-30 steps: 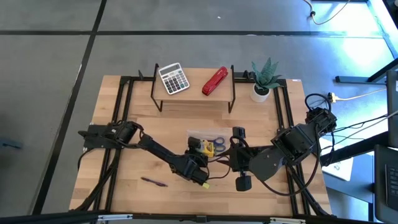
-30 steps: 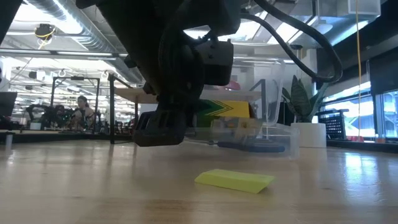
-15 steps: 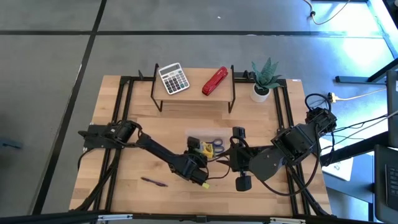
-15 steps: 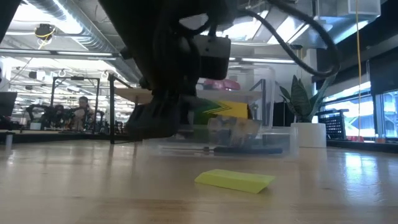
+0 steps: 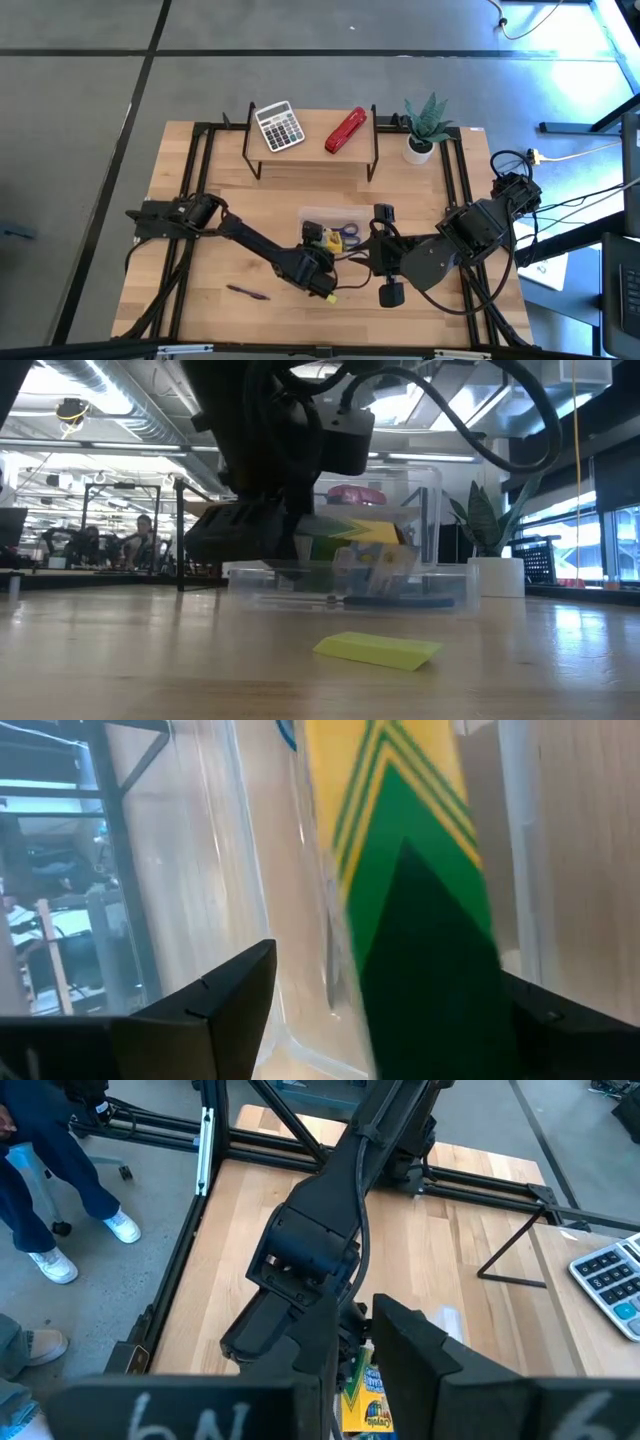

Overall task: Pack school essentials
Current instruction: Put the yellow crayon box into the transparent supply box

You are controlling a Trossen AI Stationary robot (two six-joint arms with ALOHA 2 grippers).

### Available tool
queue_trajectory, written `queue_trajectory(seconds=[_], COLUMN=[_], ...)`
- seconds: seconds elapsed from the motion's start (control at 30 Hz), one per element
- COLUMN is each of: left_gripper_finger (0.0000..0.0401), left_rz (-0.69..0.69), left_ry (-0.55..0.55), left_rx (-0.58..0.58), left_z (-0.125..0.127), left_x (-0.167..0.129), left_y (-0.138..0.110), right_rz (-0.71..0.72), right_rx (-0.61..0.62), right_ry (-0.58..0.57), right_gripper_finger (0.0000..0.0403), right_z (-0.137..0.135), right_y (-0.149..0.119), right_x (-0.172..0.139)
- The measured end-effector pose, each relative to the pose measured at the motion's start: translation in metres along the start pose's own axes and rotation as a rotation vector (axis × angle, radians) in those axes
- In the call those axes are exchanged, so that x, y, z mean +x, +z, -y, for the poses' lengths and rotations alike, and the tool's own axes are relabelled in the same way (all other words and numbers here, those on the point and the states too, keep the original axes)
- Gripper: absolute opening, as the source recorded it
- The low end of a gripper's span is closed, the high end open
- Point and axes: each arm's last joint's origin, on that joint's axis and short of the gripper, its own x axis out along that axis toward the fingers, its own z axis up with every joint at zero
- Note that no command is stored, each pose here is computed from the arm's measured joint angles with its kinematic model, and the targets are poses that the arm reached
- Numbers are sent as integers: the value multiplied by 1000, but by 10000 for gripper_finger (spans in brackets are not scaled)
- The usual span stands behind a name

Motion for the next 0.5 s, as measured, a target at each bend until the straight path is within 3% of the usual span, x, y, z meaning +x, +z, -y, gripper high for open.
queue_trajectory(seconds=[0.5], left_gripper_finger=[254], left_rz=[-6], left_ry=[17], left_rx=[11], left_z=[-7], left_x=[-10], left_y=[4], right_rz=[0], right_rx=[0], right_ry=[0], right_gripper_finger=[69], right_z=[0], right_y=[0], right_x=[0])
